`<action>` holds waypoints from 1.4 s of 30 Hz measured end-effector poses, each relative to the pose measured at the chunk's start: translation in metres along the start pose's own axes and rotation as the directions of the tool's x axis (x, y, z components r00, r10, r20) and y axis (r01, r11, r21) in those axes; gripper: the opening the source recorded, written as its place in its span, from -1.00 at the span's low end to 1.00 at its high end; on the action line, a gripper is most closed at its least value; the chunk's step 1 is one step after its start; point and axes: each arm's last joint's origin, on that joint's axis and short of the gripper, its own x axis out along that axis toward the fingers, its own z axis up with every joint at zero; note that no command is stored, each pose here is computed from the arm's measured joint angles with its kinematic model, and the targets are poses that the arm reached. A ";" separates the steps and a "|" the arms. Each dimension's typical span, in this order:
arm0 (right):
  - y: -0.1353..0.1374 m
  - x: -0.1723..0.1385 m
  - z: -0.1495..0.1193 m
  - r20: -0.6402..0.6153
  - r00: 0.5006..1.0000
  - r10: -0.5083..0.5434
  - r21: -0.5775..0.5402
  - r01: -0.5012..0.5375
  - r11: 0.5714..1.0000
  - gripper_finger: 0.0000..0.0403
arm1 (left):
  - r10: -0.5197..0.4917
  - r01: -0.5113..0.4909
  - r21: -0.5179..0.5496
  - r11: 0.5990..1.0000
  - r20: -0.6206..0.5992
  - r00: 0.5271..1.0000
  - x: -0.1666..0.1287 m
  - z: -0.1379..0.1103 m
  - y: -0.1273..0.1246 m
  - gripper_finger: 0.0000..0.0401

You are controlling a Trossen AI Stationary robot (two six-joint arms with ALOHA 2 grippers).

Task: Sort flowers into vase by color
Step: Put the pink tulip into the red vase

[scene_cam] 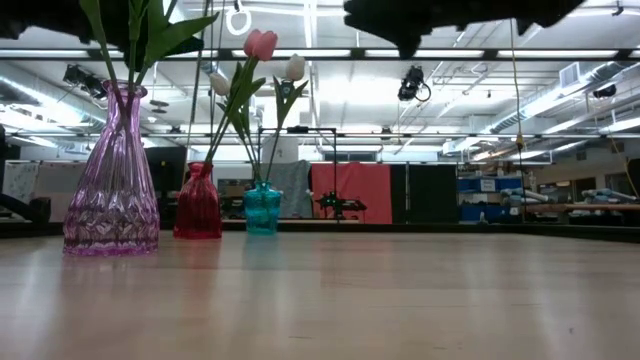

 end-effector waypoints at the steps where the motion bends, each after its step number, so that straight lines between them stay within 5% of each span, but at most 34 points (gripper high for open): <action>1: 0.001 -0.003 -0.005 -0.003 1.000 -0.005 0.008 0.005 1.000 -0.27 | 0.001 -0.001 -0.011 1.000 0.015 1.000 0.000 -0.003 0.000 -1.00; 14: 0.002 -0.031 -0.038 0.095 0.994 -0.048 0.046 0.043 0.998 -0.27 | 0.058 -0.051 -0.075 0.996 0.095 0.994 -0.002 -0.044 0.001 -1.00; 42: 0.010 -0.018 -0.054 0.076 0.997 -0.020 0.049 0.016 0.999 -0.27 | 0.113 -0.101 -0.098 0.990 0.123 0.986 -0.004 -0.083 0.007 -1.00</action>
